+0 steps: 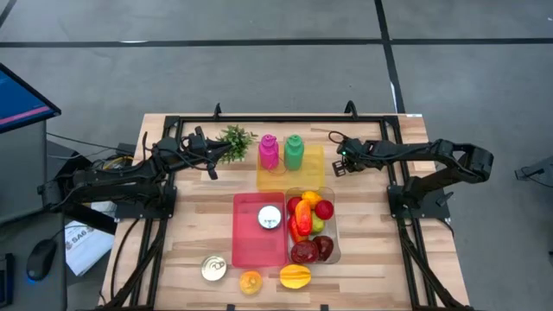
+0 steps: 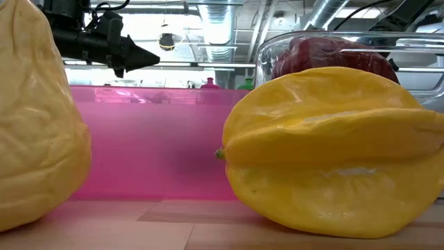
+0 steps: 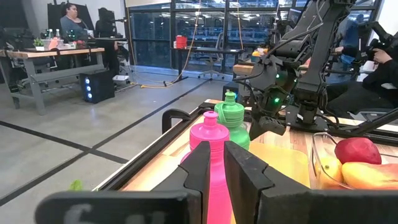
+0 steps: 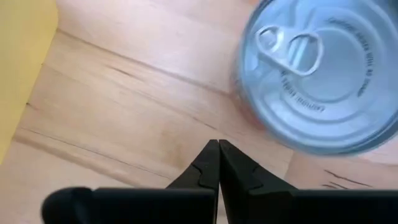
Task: Pick & Place Food Item
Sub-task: Put the red tuna can into the red bin
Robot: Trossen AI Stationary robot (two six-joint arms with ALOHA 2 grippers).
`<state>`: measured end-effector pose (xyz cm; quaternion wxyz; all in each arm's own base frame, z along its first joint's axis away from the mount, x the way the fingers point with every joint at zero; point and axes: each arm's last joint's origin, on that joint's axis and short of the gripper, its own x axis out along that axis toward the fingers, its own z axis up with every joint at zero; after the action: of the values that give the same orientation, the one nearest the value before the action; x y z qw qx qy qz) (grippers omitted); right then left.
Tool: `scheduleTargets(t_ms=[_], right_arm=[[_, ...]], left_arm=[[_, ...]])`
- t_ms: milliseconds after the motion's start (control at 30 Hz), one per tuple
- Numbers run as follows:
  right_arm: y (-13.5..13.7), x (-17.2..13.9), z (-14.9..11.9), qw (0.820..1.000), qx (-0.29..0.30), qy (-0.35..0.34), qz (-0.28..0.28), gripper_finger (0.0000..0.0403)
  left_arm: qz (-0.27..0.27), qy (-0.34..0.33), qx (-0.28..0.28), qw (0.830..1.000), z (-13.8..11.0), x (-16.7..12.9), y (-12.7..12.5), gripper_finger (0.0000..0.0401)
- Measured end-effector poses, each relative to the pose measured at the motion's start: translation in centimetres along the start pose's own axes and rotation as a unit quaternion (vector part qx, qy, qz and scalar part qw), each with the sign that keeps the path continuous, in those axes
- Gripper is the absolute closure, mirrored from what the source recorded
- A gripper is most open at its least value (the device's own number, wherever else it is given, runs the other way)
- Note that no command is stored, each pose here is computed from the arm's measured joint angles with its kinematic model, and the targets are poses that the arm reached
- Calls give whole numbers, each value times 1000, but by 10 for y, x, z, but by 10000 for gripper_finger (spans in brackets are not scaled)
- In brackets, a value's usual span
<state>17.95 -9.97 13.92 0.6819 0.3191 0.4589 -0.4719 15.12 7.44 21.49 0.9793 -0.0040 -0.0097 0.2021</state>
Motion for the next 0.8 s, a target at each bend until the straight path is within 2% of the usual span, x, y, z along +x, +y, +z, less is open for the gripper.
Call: scheduleTargets(t_ms=[800], right_arm=[[1,0,4,999,-25,-25,-5,403]], left_arm=[[0,0,0,1000,0,0,0,367]])
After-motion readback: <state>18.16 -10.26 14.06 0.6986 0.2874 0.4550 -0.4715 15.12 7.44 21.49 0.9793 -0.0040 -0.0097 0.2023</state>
